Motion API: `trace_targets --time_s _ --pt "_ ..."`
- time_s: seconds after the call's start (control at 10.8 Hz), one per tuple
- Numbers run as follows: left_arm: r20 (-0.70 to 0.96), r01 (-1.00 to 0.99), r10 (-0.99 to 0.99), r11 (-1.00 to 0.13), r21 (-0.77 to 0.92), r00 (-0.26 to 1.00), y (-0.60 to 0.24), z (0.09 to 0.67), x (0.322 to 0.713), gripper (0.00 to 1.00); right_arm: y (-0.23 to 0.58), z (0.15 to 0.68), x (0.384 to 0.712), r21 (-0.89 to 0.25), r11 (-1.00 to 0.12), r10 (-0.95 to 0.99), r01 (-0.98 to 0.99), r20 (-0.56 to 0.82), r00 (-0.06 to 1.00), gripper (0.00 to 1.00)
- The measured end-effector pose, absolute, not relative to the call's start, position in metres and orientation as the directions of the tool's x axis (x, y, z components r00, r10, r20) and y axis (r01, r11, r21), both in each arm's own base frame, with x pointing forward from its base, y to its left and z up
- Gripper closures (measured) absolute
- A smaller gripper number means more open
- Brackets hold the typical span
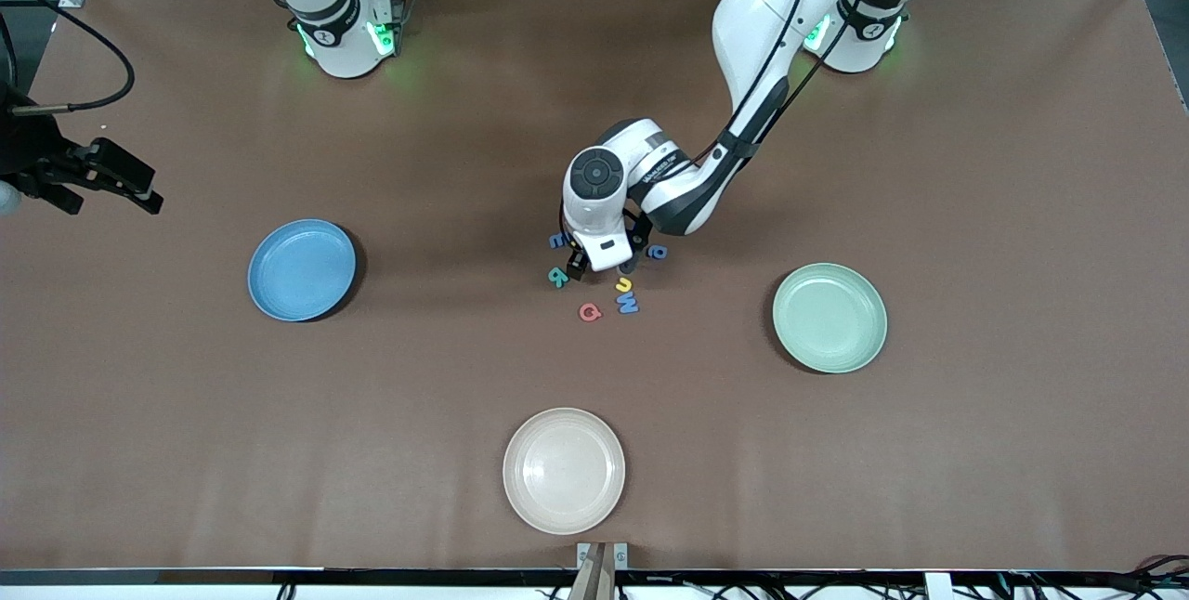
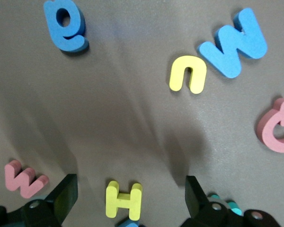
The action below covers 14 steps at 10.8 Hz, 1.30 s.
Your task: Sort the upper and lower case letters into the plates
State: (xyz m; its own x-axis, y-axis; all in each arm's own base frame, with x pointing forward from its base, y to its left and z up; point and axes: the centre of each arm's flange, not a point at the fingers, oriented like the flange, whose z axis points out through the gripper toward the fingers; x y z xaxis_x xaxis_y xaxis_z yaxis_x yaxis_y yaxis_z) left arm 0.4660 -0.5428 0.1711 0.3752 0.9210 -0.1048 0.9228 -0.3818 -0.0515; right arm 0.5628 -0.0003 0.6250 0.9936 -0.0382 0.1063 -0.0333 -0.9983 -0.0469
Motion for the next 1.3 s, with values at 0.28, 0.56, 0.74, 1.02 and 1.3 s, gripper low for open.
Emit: trace_targets --time_s 0.28,0.56,0.74,1.02,1.3 --pt "-0.106 0.932 0.930 -0.360 -0.053 0.353 -0.549 0.166 0.460 0.00 0.000 0.625 0.563 -0.047 -0.998 -0.038 -0.033 0.105 0.994 0.00" --pt "-0.110 0.933 0.930 -0.356 -0.045 0.350 -0.555 0.163 0.454 0.00 0.000 0.625 0.563 -0.047 -0.998 -0.038 -0.033 0.105 0.994 0.00" --pt "-0.109 0.933 0.930 -0.357 -0.045 0.350 -0.555 0.163 0.455 0.00 0.000 0.625 0.563 -0.047 -0.998 -0.038 -0.033 0.105 0.994 0.00" --pt "-0.108 0.934 0.931 -0.354 -0.041 0.348 -0.554 0.164 0.457 0.00 0.000 0.625 0.563 -0.047 -0.998 -0.038 -0.033 0.105 0.994 0.00" --pt "-0.111 0.936 0.932 -0.350 -0.029 0.345 -0.554 0.167 0.461 0.24 0.000 0.625 0.563 -0.047 -0.998 -0.038 -0.033 0.105 0.994 0.00"
